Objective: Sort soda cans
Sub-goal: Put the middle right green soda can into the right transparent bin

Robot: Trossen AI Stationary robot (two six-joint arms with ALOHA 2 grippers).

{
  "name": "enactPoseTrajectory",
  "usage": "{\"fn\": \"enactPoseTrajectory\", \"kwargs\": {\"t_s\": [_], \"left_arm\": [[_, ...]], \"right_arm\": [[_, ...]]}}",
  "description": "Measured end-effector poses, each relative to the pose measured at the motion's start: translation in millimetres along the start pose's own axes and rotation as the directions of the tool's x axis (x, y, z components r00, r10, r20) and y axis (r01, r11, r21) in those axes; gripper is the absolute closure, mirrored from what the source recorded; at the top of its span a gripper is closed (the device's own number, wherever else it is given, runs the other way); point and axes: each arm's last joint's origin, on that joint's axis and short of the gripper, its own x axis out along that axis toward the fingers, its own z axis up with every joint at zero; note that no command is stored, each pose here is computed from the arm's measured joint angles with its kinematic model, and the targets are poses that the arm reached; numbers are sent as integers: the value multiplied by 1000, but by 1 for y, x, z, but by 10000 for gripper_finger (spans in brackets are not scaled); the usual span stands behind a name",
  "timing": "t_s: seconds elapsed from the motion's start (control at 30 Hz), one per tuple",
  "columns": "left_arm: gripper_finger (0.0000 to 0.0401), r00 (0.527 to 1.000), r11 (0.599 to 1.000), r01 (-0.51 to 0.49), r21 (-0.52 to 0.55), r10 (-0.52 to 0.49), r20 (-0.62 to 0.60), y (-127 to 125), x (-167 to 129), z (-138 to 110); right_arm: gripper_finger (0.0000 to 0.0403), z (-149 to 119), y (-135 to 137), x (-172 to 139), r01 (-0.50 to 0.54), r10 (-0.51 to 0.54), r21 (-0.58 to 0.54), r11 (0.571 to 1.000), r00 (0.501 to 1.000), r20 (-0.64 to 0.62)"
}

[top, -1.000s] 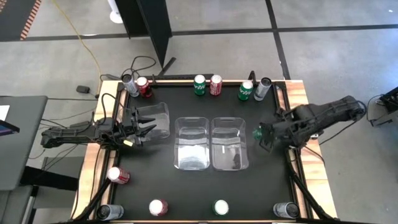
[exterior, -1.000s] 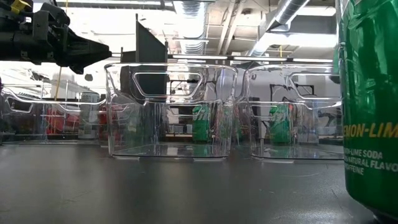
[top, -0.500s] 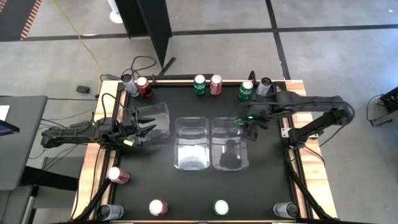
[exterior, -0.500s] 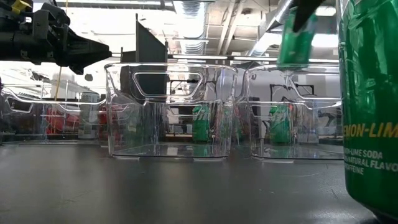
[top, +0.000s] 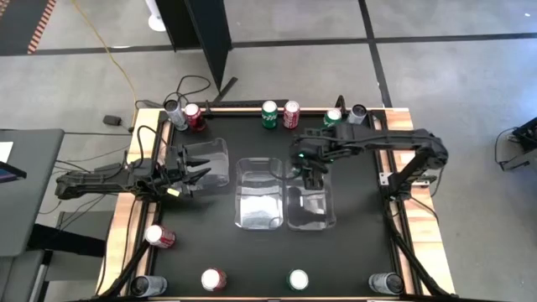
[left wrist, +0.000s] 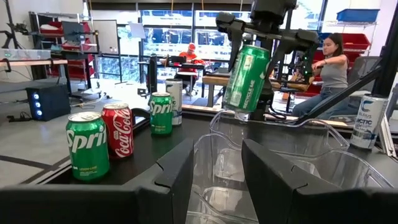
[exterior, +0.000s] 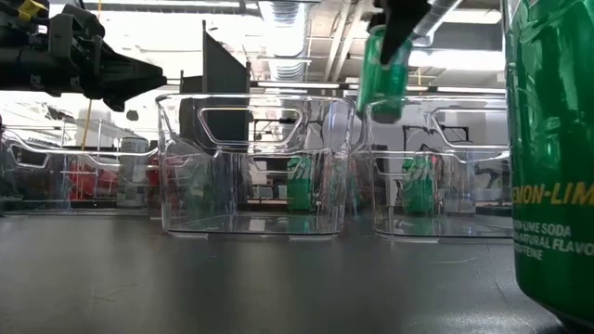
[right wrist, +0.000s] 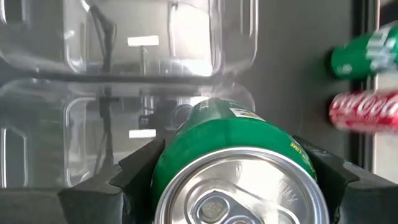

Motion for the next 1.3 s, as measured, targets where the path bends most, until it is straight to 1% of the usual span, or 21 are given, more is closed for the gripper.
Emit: {"fn": "enactPoseTrajectory", "kwargs": {"t_s": [0.1, 0.17, 0.27, 0.47, 0.63, 0.8, 0.9, 1.0, 1.1, 1.2, 1.3], "left_arm": [[269, 1000, 1000, 0, -3, 0, 0, 0, 0, 0], [269, 1000, 1000, 0, -4, 0, 0, 0, 0, 0], [269, 1000, 1000, 0, -13, 0, 0, 0, 0, 0], [269, 1000, 1000, 0, -21, 0, 0, 0, 0, 0], [269, 1000, 999, -1, -32, 0, -1, 0, 0, 0], [269, 1000, 999, -1, -41, 1, -4, 0, 0, 0], [269, 1000, 999, 0, -41, 0, -4, 0, 0, 0], [269, 1000, 999, 0, -41, 0, -4, 0, 0, 0], [269, 1000, 999, 0, -40, 0, -9, 0, 0, -1], [269, 1000, 999, -1, -39, 0, -12, 0, 0, -1], [269, 1000, 999, -1, -38, 0, -13, 0, 0, -1]], "right_arm": [[101, 17, -2, -2, 7, -5, -40, 999, 999, 45], [101, 28, -2, 0, 6, -2, -70, 998, 999, 54], [101, 45, -2, 6, -17, 25, -117, 993, 997, 70], [101, 74, 0, 24, -54, 71, -191, 980, 994, 83], [101, 91, 2, 46, -82, 99, -224, 971, 993, 65], [101, 93, -1, 76, -133, 129, -216, 967, 991, -33], [102, 93, -5, 92, -158, 147, -199, 967, 987, -68], [102, 93, -11, 101, -166, 154, -183, 969, 985, -81], [102, 91, -17, 110, -201, 188, -160, 966, 978, -95], [102, 89, -22, 118, -206, 194, -144, 968, 977, -94], [102, 87, -27, 122, -234, 224, -112, 966, 970, -98]]}}
